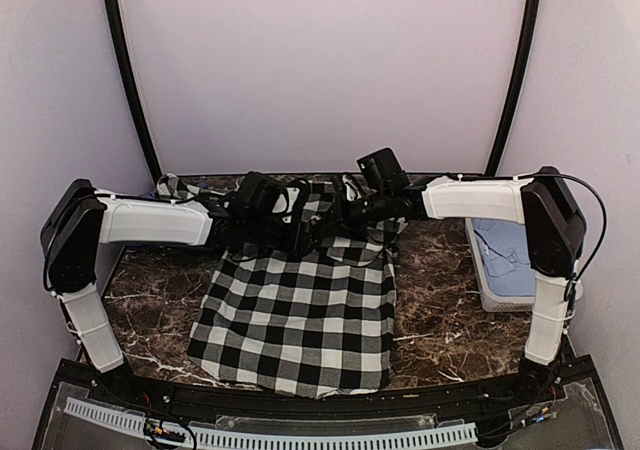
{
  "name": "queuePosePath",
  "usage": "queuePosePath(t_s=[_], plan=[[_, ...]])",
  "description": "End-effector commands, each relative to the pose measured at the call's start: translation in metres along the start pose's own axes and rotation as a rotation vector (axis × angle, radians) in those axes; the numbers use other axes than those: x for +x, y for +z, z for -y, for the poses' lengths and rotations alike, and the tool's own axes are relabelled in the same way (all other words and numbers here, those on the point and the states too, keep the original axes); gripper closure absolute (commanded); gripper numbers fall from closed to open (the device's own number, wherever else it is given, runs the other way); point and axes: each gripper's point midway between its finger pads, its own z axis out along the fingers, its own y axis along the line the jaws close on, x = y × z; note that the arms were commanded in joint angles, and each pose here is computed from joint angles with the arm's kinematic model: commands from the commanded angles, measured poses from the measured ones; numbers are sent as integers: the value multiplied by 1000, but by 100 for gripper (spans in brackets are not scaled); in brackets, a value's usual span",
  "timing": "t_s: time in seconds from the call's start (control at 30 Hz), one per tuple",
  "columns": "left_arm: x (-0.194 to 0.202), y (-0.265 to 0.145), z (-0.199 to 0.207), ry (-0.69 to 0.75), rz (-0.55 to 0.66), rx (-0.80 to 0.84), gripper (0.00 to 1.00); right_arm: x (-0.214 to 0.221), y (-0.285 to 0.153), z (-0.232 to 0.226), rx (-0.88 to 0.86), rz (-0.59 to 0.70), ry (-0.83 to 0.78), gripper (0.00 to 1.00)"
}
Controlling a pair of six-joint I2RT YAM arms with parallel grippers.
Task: Fold and stack the long sleeve shirts
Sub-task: Pass from the right arm to the left, then move the flattened shirt to the center of the board.
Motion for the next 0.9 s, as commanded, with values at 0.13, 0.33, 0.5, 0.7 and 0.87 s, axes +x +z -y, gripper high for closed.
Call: queuePosePath(t_s=[0.13,0.33,0.5,0.7,0.87], plan=[[-14,6,2,27,28,-36,60,0,7,-19,-50,9,-29,100],[-20,-3,-16,-13,47,-146,100,-12,-10,-17,27,84,-74,76],[-23,-18,-37,-110,44,-220,100,-33,-49,-14,127,210,-125,54],[-38,-45,-63,-204,64,-211,100,-40,-98,19,359,323,-161,45],[-52,-63,-78,-229,81,-198,100,-21,-113,71,489,299,-114,46]])
